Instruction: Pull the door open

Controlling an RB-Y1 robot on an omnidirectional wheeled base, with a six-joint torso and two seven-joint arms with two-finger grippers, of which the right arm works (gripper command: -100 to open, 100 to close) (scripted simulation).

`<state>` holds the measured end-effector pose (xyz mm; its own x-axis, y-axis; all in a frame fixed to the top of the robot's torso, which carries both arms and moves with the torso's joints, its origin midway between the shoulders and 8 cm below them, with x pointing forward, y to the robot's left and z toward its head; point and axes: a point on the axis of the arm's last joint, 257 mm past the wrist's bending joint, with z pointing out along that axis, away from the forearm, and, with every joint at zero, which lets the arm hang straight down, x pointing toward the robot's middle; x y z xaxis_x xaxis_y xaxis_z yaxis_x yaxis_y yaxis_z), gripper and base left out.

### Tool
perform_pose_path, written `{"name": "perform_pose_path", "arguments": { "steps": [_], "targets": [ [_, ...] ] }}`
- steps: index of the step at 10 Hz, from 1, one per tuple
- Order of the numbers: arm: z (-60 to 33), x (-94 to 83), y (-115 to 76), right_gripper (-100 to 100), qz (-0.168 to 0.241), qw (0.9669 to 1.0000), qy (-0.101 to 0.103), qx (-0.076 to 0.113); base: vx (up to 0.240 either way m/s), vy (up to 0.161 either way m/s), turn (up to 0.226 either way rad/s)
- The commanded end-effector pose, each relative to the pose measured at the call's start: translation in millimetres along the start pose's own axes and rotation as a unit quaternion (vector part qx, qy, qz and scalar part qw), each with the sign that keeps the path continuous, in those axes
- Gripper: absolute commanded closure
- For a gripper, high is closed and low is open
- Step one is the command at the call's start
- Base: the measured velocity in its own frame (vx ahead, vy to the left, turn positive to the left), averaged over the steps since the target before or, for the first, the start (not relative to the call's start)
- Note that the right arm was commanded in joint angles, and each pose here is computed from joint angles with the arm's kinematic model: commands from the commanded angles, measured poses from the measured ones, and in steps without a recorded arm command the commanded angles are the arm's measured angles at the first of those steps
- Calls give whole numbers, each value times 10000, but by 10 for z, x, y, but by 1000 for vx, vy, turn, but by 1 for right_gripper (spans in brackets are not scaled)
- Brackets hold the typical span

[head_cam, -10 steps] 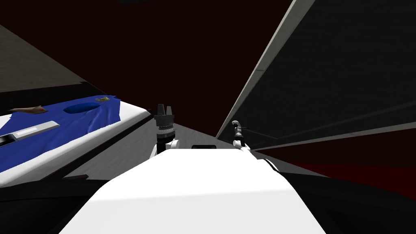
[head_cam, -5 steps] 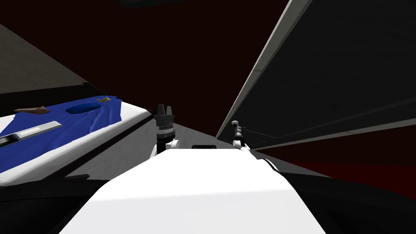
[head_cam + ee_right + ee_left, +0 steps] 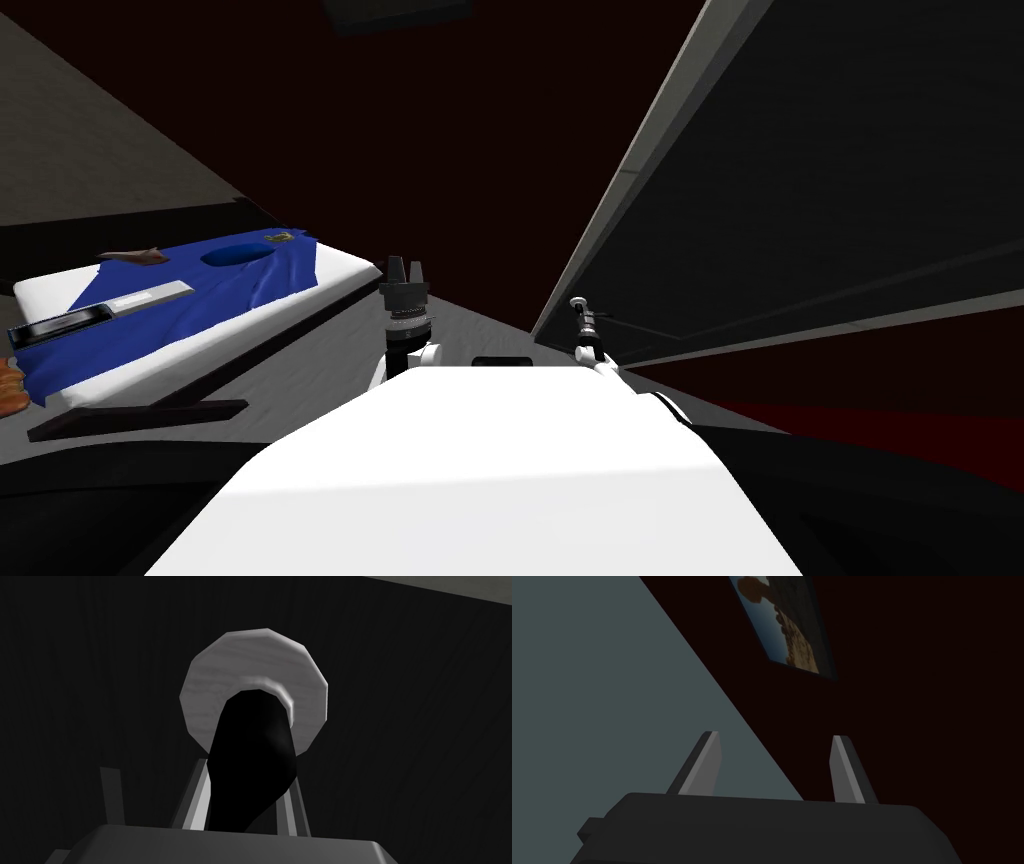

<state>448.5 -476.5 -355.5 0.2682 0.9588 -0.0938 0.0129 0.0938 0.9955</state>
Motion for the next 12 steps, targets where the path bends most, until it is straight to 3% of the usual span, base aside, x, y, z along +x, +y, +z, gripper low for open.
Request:
{"name": "perform_pose_path", "arguments": {
  "steps": [1, 6, 7, 12],
  "targets": [
    [-26, 0, 0, 100, -15, 10000, 95, 4, -181, -21, 120],
    [-81, 29, 12, 100, -37, 9992, 397, 21, -224, -51, 122],
    [-81, 57, -4, 100, -16, 9993, 379, 37, -86, -9, 32],
    [-270, 80, 12, 100, -34, 9971, 763, -13, -225, -51, 127]
  ]
}}
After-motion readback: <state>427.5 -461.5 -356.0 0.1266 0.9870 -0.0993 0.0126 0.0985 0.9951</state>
